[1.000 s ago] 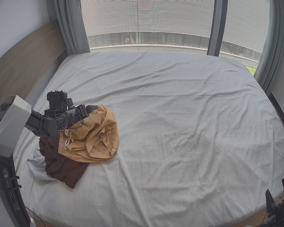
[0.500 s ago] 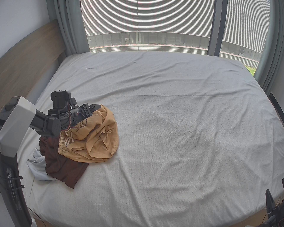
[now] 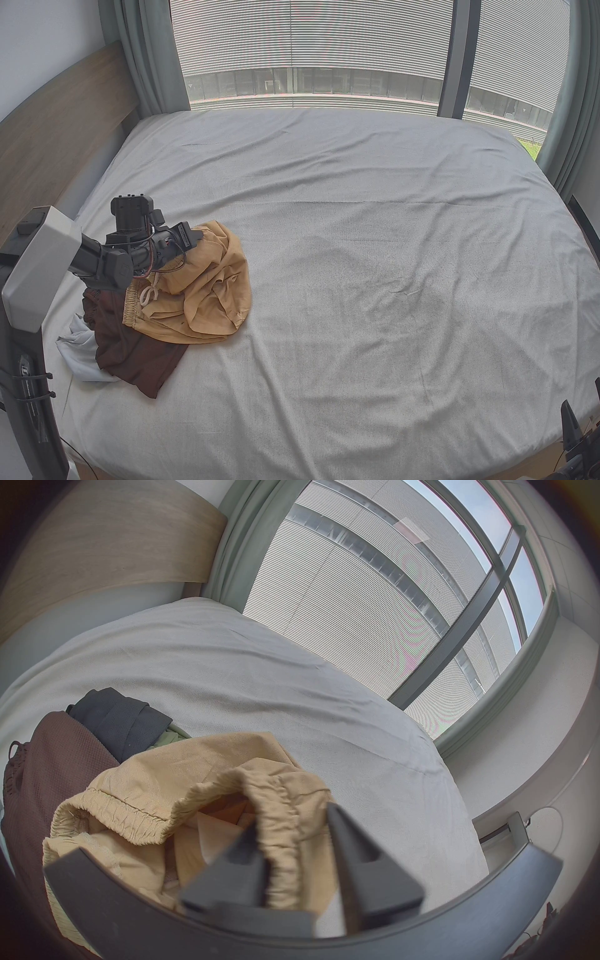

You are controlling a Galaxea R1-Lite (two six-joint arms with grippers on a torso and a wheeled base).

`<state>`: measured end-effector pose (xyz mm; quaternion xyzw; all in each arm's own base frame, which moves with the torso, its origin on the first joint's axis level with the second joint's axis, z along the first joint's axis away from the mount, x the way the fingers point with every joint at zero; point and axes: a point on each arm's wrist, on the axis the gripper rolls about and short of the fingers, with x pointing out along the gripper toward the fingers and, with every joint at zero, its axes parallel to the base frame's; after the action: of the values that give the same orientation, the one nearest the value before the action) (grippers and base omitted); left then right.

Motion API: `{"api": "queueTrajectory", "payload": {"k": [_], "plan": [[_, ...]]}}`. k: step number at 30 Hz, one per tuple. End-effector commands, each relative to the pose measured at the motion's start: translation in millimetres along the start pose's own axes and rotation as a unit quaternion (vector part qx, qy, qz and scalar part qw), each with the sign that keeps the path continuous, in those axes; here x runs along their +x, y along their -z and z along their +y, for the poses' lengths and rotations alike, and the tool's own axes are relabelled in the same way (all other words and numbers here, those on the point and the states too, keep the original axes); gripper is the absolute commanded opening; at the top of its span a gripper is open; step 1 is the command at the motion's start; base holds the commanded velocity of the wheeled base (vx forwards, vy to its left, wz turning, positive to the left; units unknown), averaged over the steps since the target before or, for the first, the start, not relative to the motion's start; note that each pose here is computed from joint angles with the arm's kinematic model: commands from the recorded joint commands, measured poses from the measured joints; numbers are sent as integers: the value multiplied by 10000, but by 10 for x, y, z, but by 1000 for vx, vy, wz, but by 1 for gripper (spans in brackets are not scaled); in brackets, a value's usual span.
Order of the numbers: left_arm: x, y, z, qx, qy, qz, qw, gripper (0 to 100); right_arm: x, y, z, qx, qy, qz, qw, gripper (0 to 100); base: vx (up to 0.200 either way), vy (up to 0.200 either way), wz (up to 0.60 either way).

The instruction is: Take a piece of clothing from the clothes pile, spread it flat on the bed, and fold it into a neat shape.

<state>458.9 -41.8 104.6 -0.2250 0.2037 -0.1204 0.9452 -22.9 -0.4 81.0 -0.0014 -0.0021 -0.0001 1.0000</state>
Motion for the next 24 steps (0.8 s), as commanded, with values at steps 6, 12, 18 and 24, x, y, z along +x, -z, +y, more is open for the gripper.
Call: {"api": "queueTrajectory", "payload": {"k": [6, 12, 18, 24], "plan": [[-13, 5, 1, -149, 1, -2, 9999, 0, 1, 52, 0, -2, -1, 6, 10000, 100, 0, 0, 0], [-159, -152, -166, -729, 270, -152, 9969, 0, 1, 52, 1, -2, 7, 6, 10000, 100, 0, 0, 0], [-487, -227, -305, -1080, 535, -38, 9927, 0, 1, 52, 1, -2, 7, 6, 10000, 100, 0, 0, 0], [-574, -184, -304, -1099, 528, 61, 9925, 0, 1, 52, 1, -2, 7, 6, 10000, 100, 0, 0, 0]]}}
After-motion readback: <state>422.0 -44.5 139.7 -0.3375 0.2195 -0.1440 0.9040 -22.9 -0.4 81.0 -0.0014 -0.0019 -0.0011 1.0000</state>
